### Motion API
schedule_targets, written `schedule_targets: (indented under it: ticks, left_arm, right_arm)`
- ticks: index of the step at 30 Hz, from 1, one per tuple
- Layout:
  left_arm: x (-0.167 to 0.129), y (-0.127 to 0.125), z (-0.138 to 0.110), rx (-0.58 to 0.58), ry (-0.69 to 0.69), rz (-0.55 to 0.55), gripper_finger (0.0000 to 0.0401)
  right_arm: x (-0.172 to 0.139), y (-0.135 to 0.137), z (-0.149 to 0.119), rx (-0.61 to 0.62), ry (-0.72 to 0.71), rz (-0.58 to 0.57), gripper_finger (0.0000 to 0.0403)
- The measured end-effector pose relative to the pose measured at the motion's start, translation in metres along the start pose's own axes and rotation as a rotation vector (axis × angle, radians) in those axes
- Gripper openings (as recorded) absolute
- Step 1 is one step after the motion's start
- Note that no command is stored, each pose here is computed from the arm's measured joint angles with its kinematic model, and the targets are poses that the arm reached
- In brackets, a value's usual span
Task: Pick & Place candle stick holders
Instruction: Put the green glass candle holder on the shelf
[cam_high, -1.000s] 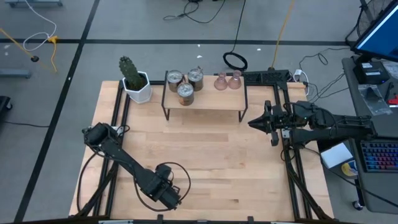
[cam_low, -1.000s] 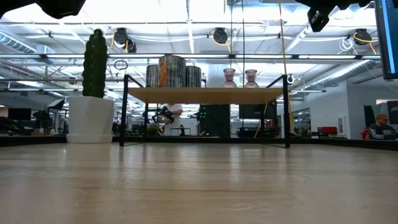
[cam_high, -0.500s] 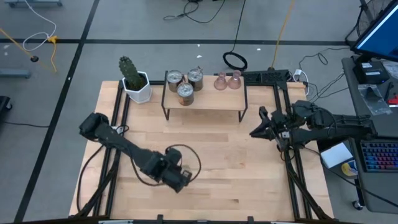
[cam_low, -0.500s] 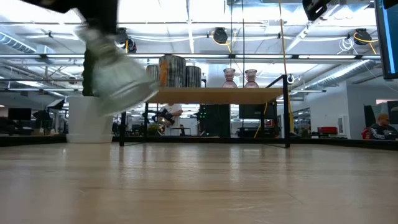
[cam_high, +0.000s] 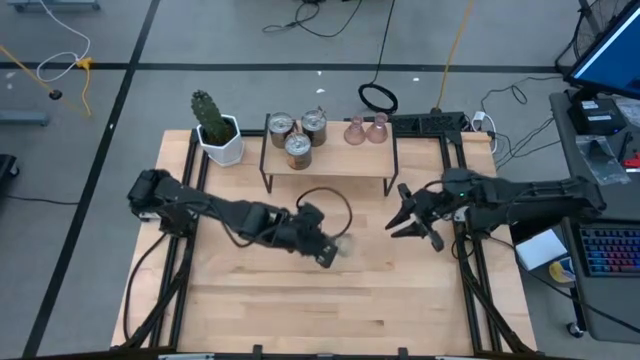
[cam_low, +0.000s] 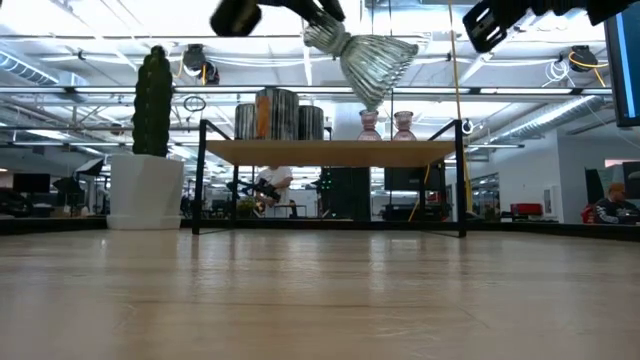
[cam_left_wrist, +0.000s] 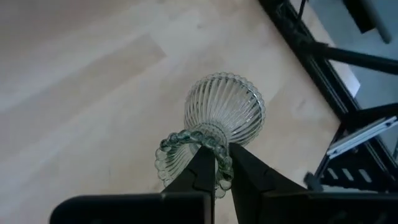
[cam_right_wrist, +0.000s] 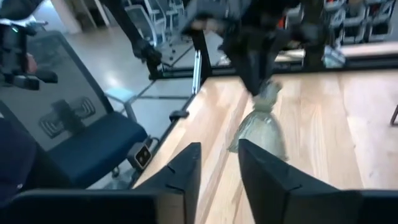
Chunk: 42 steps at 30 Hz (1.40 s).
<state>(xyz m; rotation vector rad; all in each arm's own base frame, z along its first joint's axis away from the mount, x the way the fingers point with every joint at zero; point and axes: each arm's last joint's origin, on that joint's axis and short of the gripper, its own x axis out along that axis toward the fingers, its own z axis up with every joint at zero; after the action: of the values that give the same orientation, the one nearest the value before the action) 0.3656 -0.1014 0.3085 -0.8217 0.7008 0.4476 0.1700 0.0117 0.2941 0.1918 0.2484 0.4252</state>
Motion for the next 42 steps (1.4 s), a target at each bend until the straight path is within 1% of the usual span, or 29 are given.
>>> schedule_targets:
  ticks: [3, 5, 9, 11, 15, 18, 20, 23, 25, 29, 33, 37, 42]
  left_arm:
    - [0.003, 0.001, 0.012, 0.02, -0.018, -0.031, 0.0021]
    - [0.004, 0.002, 0.016, 0.032, -0.025, -0.04, 0.0021]
    - [0.005, 0.002, 0.024, 0.055, -0.047, -0.067, 0.0021]
    - [0.006, 0.002, 0.026, 0.064, -0.058, -0.074, 0.0021]
    - [0.005, 0.001, 0.028, 0.087, -0.081, -0.079, 0.0021]
    - [0.005, 0.0, 0.029, 0.108, -0.103, -0.08, 0.0021]
    - [0.005, -0.001, 0.03, 0.123, -0.117, -0.087, 0.0021]
    - [0.005, -0.002, 0.031, 0.144, -0.143, -0.08, 0.0021]
    - [0.005, -0.001, 0.032, 0.157, -0.156, -0.074, 0.0021]
    - [0.004, -0.002, 0.032, 0.183, -0.172, -0.071, 0.0021]
    - [0.004, -0.002, 0.033, 0.205, -0.189, -0.056, 0.0021]
    - [0.004, -0.002, 0.034, 0.23, -0.218, -0.04, 0.0021]
    - [0.003, -0.004, 0.039, 0.259, -0.251, -0.064, 0.0021]
  right_arm:
    - [0.009, -0.004, -0.003, 0.019, 0.039, -0.005, 0.0126]
    - [0.014, -0.007, 0.0, 0.021, 0.052, -0.008, 0.0143]
    - [0.025, -0.01, 0.013, -0.024, 0.064, -0.008, 0.0175]
    - [0.032, -0.013, 0.018, -0.041, 0.078, -0.01, 0.0187]
    - [0.047, -0.019, 0.027, -0.034, 0.107, -0.019, 0.0207]
    - [0.06, -0.025, 0.031, -0.012, 0.177, -0.032, 0.022]
    - [0.066, -0.029, 0.032, -0.014, 0.263, -0.084, 0.0225]
    - [0.074, -0.035, 0.04, -0.05, 0.385, -0.18, 0.023]
    - [0.079, -0.038, 0.047, -0.069, 0.436, -0.217, 0.0233]
    - [0.089, -0.041, 0.06, -0.103, 0.441, -0.212, 0.0234]
    - [0.096, -0.041, 0.067, -0.13, 0.435, -0.202, 0.0234]
    - [0.104, -0.044, 0.064, -0.113, 0.453, -0.2, 0.0234]
    - [0.116, -0.05, 0.056, -0.092, 0.478, -0.205, 0.0234]
